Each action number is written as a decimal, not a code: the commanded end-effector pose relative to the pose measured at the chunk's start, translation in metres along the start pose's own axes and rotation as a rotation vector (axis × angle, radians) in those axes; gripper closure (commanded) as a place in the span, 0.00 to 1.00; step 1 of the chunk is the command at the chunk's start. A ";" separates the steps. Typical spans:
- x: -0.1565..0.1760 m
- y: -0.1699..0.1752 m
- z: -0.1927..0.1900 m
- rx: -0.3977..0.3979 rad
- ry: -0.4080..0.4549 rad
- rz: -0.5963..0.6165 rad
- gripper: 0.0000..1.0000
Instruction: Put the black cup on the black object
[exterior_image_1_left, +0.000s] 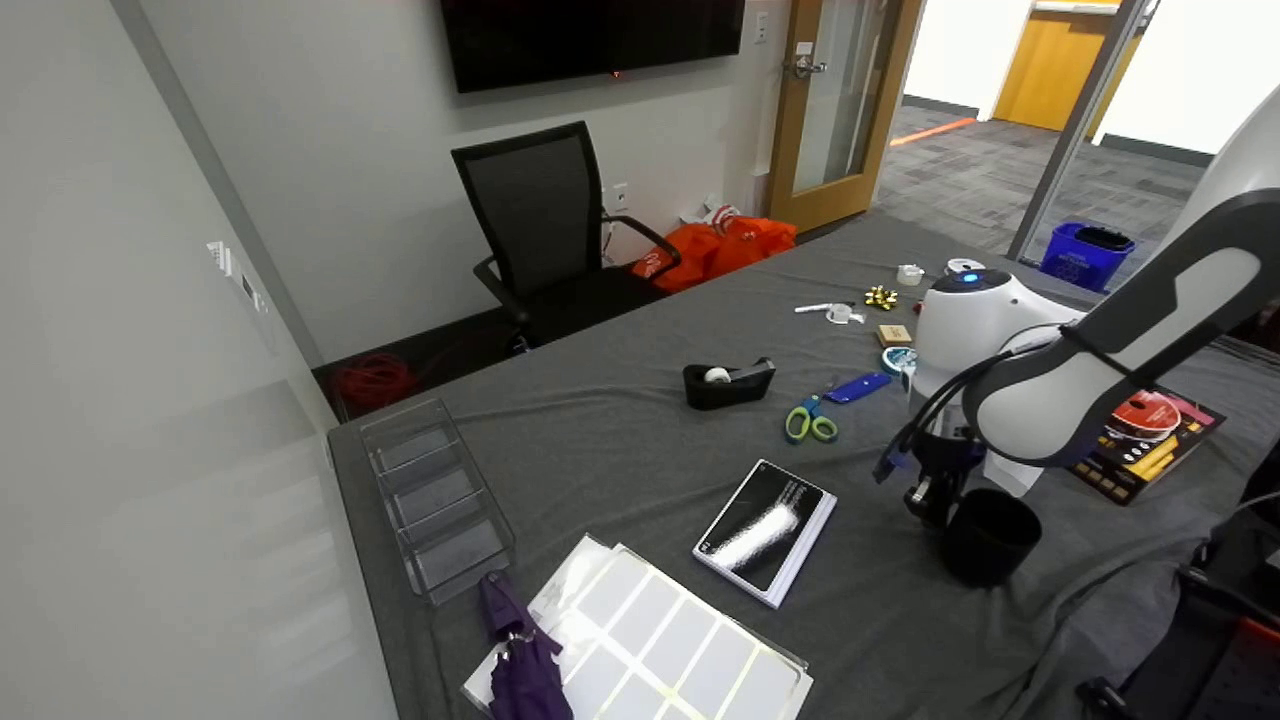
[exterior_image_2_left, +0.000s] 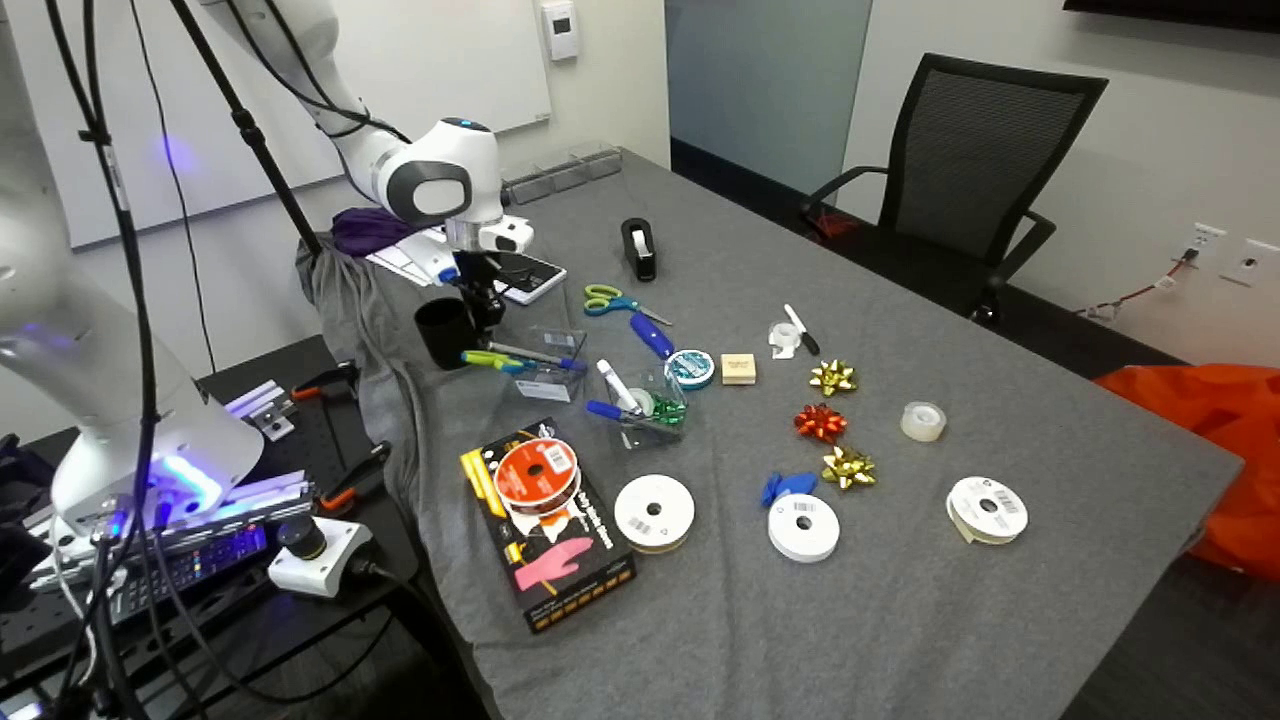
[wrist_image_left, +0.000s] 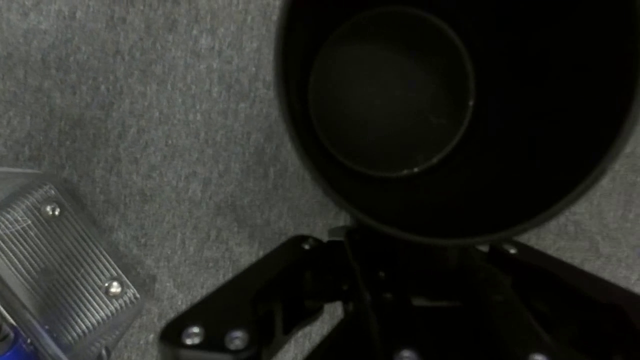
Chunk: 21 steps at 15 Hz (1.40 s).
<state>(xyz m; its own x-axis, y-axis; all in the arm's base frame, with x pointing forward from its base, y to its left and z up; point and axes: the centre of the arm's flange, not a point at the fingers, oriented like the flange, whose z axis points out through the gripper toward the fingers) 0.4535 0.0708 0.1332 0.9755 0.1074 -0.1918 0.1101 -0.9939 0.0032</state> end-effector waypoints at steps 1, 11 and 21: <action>-0.015 -0.002 -0.009 0.008 0.002 0.026 0.95; 0.025 -0.038 -0.094 0.085 0.088 0.343 0.95; 0.109 -0.035 -0.105 0.157 0.084 0.822 0.95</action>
<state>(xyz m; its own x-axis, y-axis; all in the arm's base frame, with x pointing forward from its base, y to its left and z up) 0.5469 0.1185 0.2285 0.8223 -0.5658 -0.0604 -0.5685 -0.8216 -0.0431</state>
